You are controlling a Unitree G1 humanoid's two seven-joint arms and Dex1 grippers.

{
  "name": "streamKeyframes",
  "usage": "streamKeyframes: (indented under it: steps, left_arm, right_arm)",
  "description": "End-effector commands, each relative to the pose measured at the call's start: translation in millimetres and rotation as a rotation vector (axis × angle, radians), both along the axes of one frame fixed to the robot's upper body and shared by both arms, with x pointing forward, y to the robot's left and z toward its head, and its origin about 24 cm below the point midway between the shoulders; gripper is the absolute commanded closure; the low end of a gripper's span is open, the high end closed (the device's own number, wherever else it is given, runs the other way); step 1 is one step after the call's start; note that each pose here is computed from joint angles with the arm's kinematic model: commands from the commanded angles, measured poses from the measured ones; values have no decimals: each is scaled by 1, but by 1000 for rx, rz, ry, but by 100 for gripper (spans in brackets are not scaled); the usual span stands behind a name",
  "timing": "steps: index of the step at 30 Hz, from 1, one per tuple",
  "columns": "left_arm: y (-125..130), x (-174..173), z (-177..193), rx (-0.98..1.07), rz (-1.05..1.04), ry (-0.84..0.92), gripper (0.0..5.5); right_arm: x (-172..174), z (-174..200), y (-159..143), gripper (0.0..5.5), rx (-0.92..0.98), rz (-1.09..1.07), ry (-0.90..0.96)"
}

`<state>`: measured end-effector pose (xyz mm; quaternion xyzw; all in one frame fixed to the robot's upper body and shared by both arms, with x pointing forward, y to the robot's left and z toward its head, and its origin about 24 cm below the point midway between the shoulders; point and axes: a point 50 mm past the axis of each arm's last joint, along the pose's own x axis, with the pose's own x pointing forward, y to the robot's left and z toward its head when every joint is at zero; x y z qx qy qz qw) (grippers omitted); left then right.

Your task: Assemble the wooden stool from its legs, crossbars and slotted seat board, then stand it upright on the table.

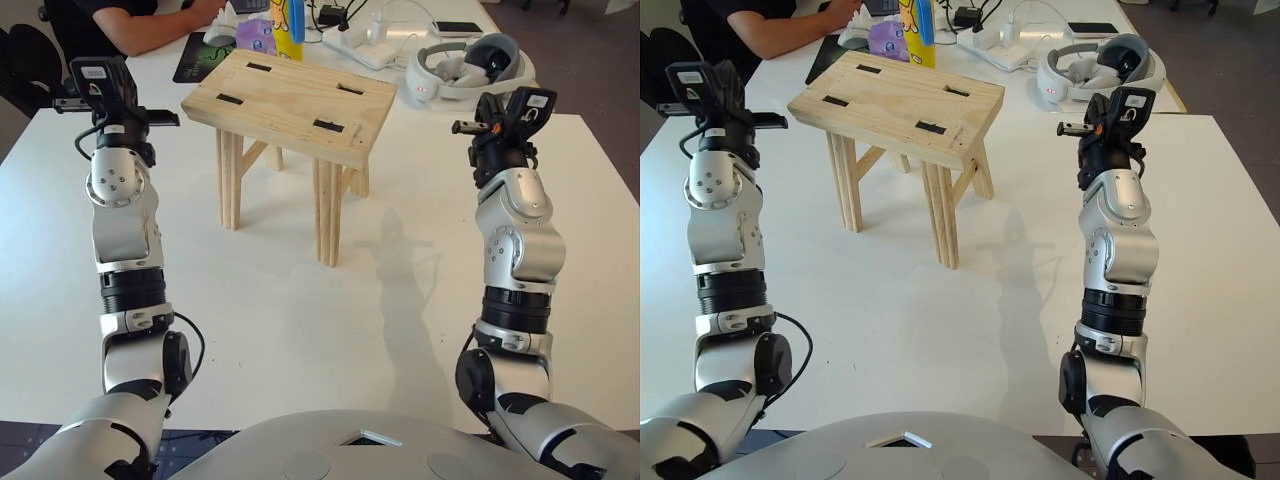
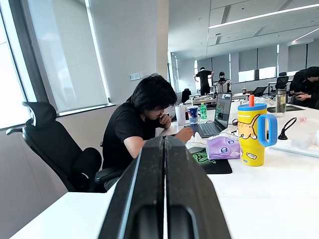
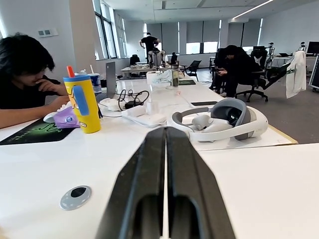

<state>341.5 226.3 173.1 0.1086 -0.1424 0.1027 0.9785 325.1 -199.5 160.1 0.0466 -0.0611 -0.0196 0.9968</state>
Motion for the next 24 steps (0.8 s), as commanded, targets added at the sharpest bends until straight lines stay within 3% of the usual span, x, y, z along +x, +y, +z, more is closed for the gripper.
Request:
streamKeyframes:
  steps: [1, 11, 24]
  left_arm:
    - [-19, 7, -9, -38, -31, -1, 550]
    - [-20, 7, -23, -11, -76, 65, 550]
    - [-75, -11, -42, -80, -301, 135, 550]
  right_arm:
    - [9, 2, 11, 547, 8, 43, -22]
    - [15, 3, 16, 547, 20, 53, -38]
    - [19, -4, 15, 547, 13, 63, -2]
